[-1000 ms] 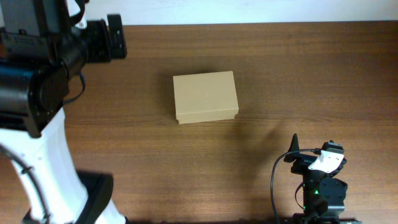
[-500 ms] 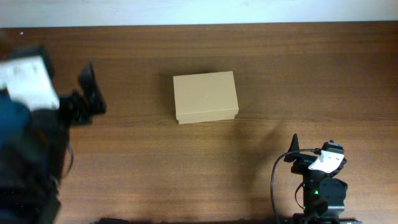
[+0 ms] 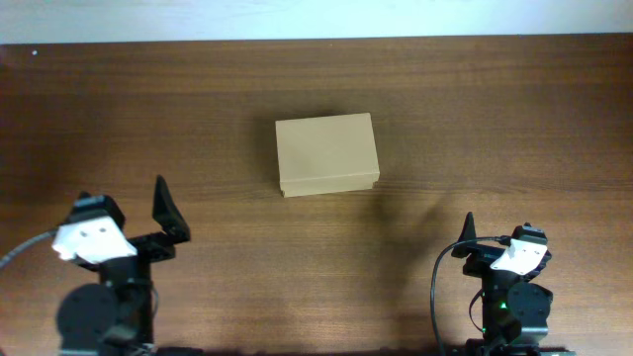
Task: Pack container
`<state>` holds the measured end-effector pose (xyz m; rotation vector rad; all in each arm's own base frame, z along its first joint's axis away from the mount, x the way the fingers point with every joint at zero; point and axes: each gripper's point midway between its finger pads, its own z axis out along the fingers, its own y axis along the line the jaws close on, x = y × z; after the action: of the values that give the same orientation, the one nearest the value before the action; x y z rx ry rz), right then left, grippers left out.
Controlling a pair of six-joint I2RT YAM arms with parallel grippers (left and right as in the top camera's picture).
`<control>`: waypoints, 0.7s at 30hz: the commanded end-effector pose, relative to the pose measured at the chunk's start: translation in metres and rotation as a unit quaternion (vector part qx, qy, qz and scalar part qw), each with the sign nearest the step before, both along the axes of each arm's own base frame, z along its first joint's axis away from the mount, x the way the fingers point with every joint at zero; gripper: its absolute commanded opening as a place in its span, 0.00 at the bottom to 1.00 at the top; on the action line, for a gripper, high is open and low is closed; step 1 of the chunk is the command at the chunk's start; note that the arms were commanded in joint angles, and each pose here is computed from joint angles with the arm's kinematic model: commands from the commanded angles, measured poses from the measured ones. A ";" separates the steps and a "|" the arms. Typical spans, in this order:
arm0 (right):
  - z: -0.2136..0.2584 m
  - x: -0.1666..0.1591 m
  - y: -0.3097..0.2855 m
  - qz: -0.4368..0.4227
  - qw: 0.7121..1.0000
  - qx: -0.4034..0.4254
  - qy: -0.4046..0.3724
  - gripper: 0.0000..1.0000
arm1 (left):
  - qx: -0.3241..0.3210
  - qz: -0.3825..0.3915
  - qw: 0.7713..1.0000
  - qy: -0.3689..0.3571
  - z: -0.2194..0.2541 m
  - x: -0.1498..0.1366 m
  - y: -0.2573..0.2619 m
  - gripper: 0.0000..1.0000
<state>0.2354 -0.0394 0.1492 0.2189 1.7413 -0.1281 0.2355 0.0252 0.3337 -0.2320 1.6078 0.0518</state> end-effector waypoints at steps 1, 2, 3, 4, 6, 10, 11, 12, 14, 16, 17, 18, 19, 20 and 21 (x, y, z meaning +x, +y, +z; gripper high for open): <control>-0.002 -0.001 -0.005 -0.011 1.000 -0.005 0.000 0.99 | 0.006 0.006 1.000 -0.007 -0.028 0.001 0.003 1.00; -0.002 -0.001 -0.005 -0.011 1.000 -0.005 0.000 0.99 | 0.005 0.006 1.000 -0.014 -0.034 0.002 0.002 1.00; -0.002 -0.001 -0.005 -0.011 1.000 -0.005 0.000 0.99 | 0.004 0.006 1.000 -0.022 -0.039 0.003 0.002 1.00; -0.002 -0.001 -0.005 -0.011 1.000 -0.005 0.000 0.99 | 0.004 0.006 1.000 -0.029 -0.043 0.003 0.002 1.00; -0.002 -0.001 -0.005 -0.011 1.000 -0.005 0.000 0.99 | 0.003 0.007 0.999 -0.040 -0.053 0.005 0.002 1.00; -0.002 -0.001 -0.005 -0.011 1.000 -0.005 0.000 0.99 | 0.002 0.006 0.999 -0.053 -0.070 0.006 0.002 1.00; -0.002 -0.001 -0.005 -0.011 1.000 -0.005 0.000 0.99 | 0.002 0.007 0.998 -0.055 -0.074 0.006 0.002 1.00; -0.002 -0.001 -0.005 -0.011 1.000 -0.005 0.000 0.99 | 0.002 0.007 0.998 -0.056 -0.078 0.006 0.002 1.00; -0.002 -0.001 -0.005 -0.011 1.000 -0.005 0.000 0.99 | 0.002 0.007 0.999 -0.053 -0.086 0.007 0.002 1.00; -0.002 -0.001 -0.005 -0.011 1.000 -0.005 0.000 0.99 | 0.003 0.007 0.999 -0.047 -0.094 0.008 0.002 1.00; -0.002 -0.001 -0.005 -0.011 1.000 -0.005 0.000 0.99 | 0.003 0.007 0.999 -0.041 -0.099 0.009 0.002 1.00; -0.002 -0.001 -0.005 -0.011 1.000 -0.005 0.000 0.99 | 0.004 0.007 0.999 -0.037 -0.104 0.009 0.002 1.00; -0.002 -0.001 -0.005 -0.011 1.000 -0.005 0.000 0.99 | 0.004 0.007 0.999 -0.032 -0.109 0.010 0.002 1.00; -0.002 -0.001 -0.005 -0.011 1.000 -0.005 0.000 0.99 | 0.004 0.007 1.000 -0.028 -0.112 0.011 0.002 1.00; -0.002 -0.001 -0.005 -0.011 1.000 -0.005 0.000 0.99 | 0.004 0.006 1.000 -0.025 -0.115 0.011 0.002 1.00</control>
<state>0.2354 -0.0394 0.1492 0.2189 1.7413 -0.1281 0.2461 0.0244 0.2285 -0.2350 1.5430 0.0402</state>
